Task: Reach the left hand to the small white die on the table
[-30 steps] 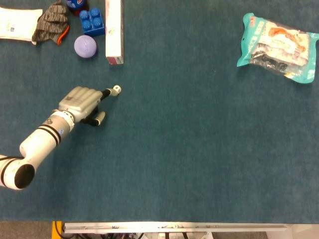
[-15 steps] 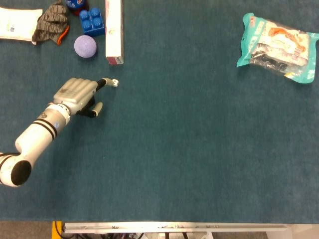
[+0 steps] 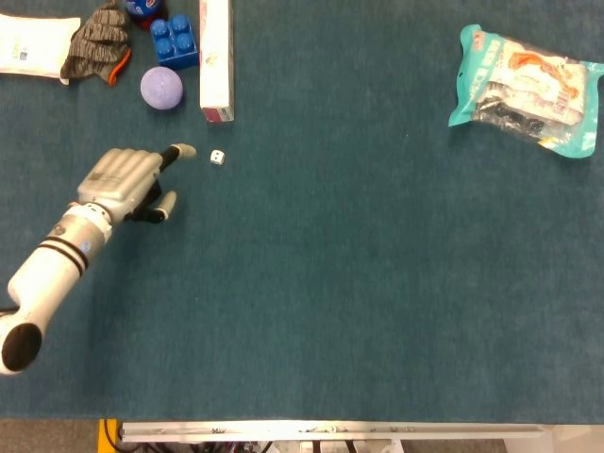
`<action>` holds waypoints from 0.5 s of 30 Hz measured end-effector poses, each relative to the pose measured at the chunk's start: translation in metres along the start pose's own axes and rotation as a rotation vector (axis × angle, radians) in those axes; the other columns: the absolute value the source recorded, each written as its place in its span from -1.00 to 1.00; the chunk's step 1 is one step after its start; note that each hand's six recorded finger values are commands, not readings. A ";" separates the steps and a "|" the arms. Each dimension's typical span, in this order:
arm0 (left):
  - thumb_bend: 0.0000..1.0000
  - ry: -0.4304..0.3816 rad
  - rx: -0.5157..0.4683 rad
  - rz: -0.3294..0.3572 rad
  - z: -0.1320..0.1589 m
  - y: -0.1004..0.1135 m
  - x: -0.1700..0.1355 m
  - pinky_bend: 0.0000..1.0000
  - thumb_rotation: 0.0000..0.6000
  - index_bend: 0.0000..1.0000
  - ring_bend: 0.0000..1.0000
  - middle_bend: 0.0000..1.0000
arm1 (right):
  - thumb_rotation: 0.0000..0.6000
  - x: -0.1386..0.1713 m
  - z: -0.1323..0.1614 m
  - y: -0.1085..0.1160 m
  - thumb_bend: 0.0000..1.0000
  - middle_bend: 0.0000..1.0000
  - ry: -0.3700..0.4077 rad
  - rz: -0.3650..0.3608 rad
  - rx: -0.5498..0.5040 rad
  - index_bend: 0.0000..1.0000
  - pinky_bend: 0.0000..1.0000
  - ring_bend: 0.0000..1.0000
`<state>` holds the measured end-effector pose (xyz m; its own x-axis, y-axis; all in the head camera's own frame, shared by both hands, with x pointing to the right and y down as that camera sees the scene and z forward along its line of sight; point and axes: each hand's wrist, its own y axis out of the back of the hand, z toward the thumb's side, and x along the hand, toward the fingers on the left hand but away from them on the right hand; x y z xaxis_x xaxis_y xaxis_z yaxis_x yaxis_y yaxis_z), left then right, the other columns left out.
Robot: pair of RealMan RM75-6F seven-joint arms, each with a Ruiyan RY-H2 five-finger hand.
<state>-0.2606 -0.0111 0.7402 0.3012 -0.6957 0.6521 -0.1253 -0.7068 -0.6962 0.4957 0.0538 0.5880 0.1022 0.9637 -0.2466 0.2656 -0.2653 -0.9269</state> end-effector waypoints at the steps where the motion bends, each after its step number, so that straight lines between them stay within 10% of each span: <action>1: 0.05 0.003 -0.004 0.013 -0.002 0.001 -0.003 1.00 1.00 -0.74 0.89 0.88 | 1.00 0.000 0.000 0.000 -0.26 -0.32 -0.001 0.001 0.000 -0.70 -0.37 -0.39; 15: -0.25 0.103 -0.113 0.315 -0.044 0.010 -0.085 0.11 1.00 -0.81 -0.26 -0.16 | 1.00 0.000 -0.003 -0.003 -0.26 -0.32 -0.014 0.017 0.002 -0.70 -0.37 -0.38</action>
<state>-0.3293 0.0352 0.6907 0.1352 -0.8870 0.4416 -0.3029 -0.4613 -0.8339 0.4981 0.0543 0.5917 0.0937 0.9593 -0.2663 0.2617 -0.2818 -0.9231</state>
